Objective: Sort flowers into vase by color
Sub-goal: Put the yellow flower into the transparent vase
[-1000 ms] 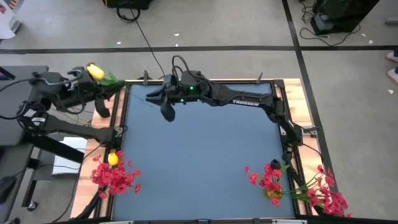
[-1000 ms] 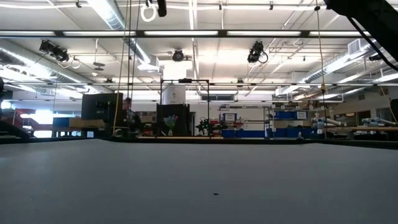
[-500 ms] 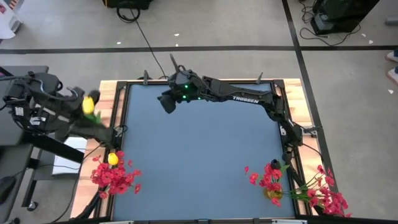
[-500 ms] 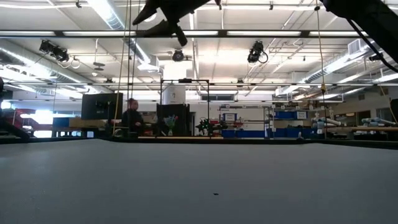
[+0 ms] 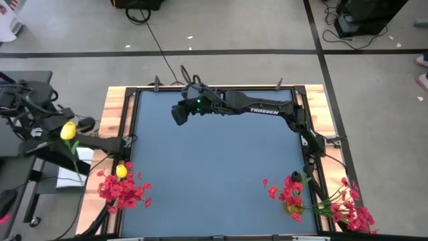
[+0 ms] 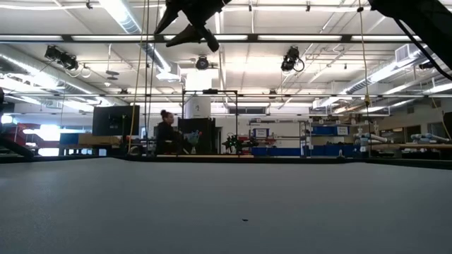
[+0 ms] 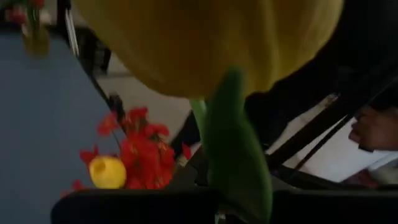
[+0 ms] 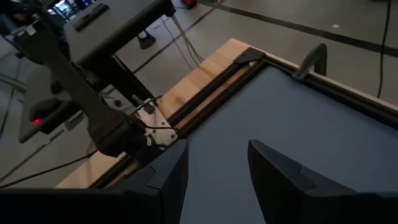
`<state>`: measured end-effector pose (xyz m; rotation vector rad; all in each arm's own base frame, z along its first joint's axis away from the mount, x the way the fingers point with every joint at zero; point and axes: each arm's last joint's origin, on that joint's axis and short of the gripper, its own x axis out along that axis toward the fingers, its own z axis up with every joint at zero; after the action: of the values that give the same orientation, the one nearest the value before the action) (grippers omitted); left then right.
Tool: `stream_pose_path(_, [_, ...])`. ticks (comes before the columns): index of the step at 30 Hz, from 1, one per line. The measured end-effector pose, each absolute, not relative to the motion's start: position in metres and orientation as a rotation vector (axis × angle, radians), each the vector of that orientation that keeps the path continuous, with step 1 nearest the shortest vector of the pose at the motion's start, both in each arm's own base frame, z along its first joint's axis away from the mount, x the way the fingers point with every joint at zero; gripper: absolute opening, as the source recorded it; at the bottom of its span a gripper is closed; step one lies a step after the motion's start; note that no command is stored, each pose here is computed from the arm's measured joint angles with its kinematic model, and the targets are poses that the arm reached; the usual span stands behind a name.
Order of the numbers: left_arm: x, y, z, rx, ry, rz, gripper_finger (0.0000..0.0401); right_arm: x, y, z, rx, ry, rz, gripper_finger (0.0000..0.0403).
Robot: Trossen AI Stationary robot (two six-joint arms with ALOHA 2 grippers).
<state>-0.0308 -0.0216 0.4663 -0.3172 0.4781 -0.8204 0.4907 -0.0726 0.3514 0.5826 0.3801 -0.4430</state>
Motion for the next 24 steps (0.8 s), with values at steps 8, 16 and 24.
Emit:
stream_pose_path(8, [0.003, -0.024, 0.458, -0.196, 0.347, -1.0, 0.0009, 0.487, -0.073, 0.345, 0.582, 0.432, -0.514, 0.0173])
stream_pose_path(16, [0.044, -0.027, 0.426, -0.141, 0.319, -1.124, 0.0009, 0.48, -0.07, 0.336, 0.556, 0.543, -0.569, 0.0173])
stream_pose_path(24, [0.053, -0.03, 0.415, -0.022, 0.259, -1.202, 0.0009, 0.477, -0.07, 0.332, 0.55, 0.6, -0.586, 0.0173])
